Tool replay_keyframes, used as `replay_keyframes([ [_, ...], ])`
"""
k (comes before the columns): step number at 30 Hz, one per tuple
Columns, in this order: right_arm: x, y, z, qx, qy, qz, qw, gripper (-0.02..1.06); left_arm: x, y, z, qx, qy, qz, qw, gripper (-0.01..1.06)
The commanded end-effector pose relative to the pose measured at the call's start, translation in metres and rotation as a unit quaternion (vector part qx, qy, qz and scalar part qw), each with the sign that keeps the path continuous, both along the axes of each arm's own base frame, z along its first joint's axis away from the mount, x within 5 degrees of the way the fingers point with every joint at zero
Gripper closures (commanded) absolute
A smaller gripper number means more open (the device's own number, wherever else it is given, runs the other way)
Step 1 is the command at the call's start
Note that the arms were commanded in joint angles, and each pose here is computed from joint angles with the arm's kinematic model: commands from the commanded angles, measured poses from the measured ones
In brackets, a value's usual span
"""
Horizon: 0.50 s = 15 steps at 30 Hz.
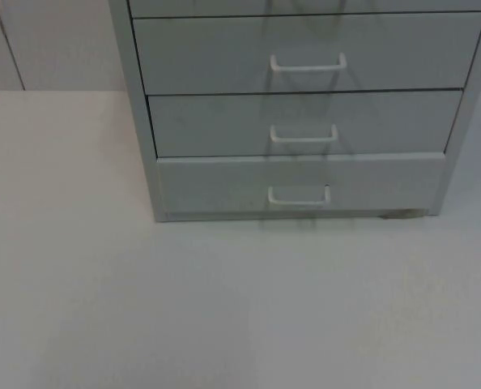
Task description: Open the drawer with the left hand, place the block into the drawer with the right hand, then close the drawer with the left hand.
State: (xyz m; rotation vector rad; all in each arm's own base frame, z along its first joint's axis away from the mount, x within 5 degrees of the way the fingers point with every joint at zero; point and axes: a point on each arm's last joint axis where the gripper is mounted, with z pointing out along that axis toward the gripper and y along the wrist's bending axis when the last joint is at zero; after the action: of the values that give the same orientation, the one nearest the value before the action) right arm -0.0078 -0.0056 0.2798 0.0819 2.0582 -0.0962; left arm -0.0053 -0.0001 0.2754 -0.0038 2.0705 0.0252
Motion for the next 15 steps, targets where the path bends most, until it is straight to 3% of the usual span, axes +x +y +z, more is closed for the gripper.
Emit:
replay_keyframes([
  [1, 0.0000, 0.0000, 0.0003, -0.003, -0.006, 0.000, 1.0000, -0.01, 0.0006, -0.0006, -0.0006, -0.003, -0.004, 0.000, 1.000, 0.00],
  [15, 0.0001, 0.0000, 0.0004, -0.003, -0.007, 0.000, 1.0000, -0.01, 0.0006, -0.0006, -0.0006, -0.003, -0.004, 0.000, 1.000, 0.00],
])
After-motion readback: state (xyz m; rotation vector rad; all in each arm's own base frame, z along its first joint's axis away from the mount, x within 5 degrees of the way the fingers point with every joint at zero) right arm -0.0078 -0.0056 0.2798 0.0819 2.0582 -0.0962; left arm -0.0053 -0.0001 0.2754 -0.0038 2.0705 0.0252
